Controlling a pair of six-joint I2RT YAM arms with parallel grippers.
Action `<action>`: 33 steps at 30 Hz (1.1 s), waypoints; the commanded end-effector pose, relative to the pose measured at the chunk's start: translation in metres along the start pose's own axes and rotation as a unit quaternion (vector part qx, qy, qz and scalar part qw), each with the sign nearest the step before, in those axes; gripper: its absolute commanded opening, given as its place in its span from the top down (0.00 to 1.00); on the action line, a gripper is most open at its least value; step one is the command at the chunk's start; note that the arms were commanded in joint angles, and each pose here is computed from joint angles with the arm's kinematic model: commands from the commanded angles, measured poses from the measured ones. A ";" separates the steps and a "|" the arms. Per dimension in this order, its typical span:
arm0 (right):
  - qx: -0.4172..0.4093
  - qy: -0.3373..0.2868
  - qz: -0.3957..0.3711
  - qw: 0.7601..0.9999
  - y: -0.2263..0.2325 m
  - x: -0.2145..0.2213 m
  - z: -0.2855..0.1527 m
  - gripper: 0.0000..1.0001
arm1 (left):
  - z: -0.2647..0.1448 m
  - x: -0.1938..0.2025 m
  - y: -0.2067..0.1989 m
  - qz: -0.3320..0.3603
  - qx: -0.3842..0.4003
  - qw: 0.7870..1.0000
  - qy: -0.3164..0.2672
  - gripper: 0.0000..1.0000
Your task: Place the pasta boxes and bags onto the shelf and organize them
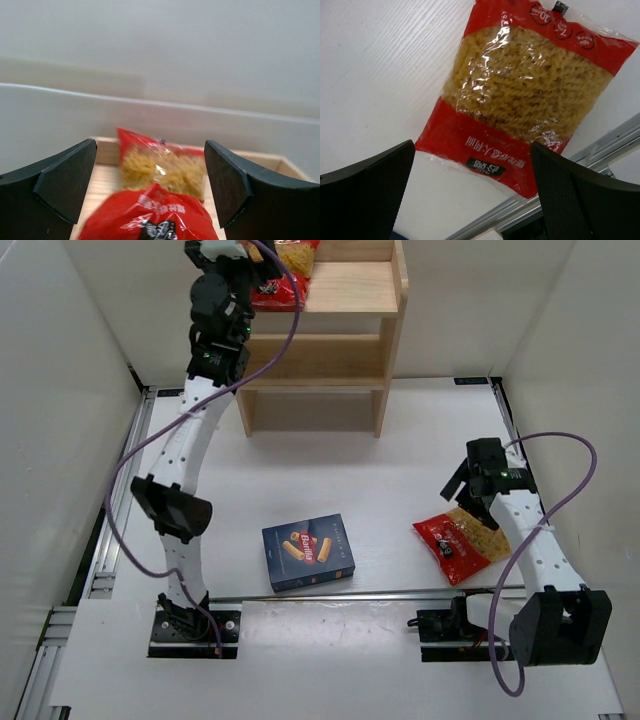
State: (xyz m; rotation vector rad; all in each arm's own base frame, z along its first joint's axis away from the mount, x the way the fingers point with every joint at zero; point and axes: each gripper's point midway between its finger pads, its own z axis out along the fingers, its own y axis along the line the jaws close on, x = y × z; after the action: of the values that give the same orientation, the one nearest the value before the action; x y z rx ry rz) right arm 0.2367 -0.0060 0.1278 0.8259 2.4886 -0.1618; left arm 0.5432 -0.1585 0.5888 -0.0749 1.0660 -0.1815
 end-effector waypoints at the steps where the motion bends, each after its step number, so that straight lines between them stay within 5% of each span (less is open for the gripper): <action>1: 0.001 0.005 0.004 1.000 -0.002 -0.002 0.018 0.00 | -0.040 -0.137 0.034 -0.040 -0.060 0.992 -0.106 0.01; 2: 0.005 0.010 0.002 1.000 -0.002 0.000 0.021 0.00 | -0.058 -0.168 0.043 -0.048 -0.071 0.989 -0.123 0.01; 6: 0.047 0.058 0.022 0.997 -0.019 0.028 0.043 0.00 | -0.108 -0.172 0.095 -0.016 -0.137 0.987 -0.078 0.01; 7: 0.054 0.057 0.030 0.996 -0.021 0.031 0.046 0.00 | -0.121 -0.159 0.105 -0.006 -0.157 0.986 -0.050 0.01; 8: 0.058 0.060 0.039 0.996 -0.023 0.036 0.049 0.00 | -0.133 -0.104 0.115 0.022 -0.168 0.985 0.008 0.01; 10: 0.074 0.074 0.063 0.992 -0.030 0.052 0.064 0.00 | -0.179 -0.103 0.134 0.031 -0.185 0.982 0.021 0.01; 11: 0.057 0.096 0.073 0.991 -0.025 0.060 0.068 0.00 | -0.200 -0.044 0.147 0.064 -0.192 0.975 0.087 0.01; 14: 0.056 0.124 0.095 0.986 -0.021 0.075 0.083 0.02 | -0.256 -0.022 0.178 0.087 -0.232 0.962 0.117 0.01; 21: 0.034 0.110 0.058 0.992 -0.014 0.075 0.093 0.55 | -0.330 0.031 0.233 0.153 -0.285 0.917 0.233 0.01; 22: 0.029 0.107 0.042 0.993 -0.015 0.074 0.092 0.82 | -0.331 0.033 0.235 0.155 -0.284 0.916 0.239 0.01; 24: 0.014 0.088 0.010 0.996 -0.007 0.068 0.087 0.95 | -0.337 0.033 0.240 0.157 -0.285 0.912 0.248 0.01; 33: -0.068 -0.044 -0.122 0.989 0.037 0.021 0.014 1.00 | -0.343 0.043 0.244 0.159 -0.279 0.907 0.270 0.01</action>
State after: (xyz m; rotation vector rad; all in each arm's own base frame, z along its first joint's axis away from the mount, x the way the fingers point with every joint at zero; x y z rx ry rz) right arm 0.2257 0.0242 0.0600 0.5558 2.6220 -0.1651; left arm 0.2925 0.0851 0.3482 -0.3994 1.6353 0.4521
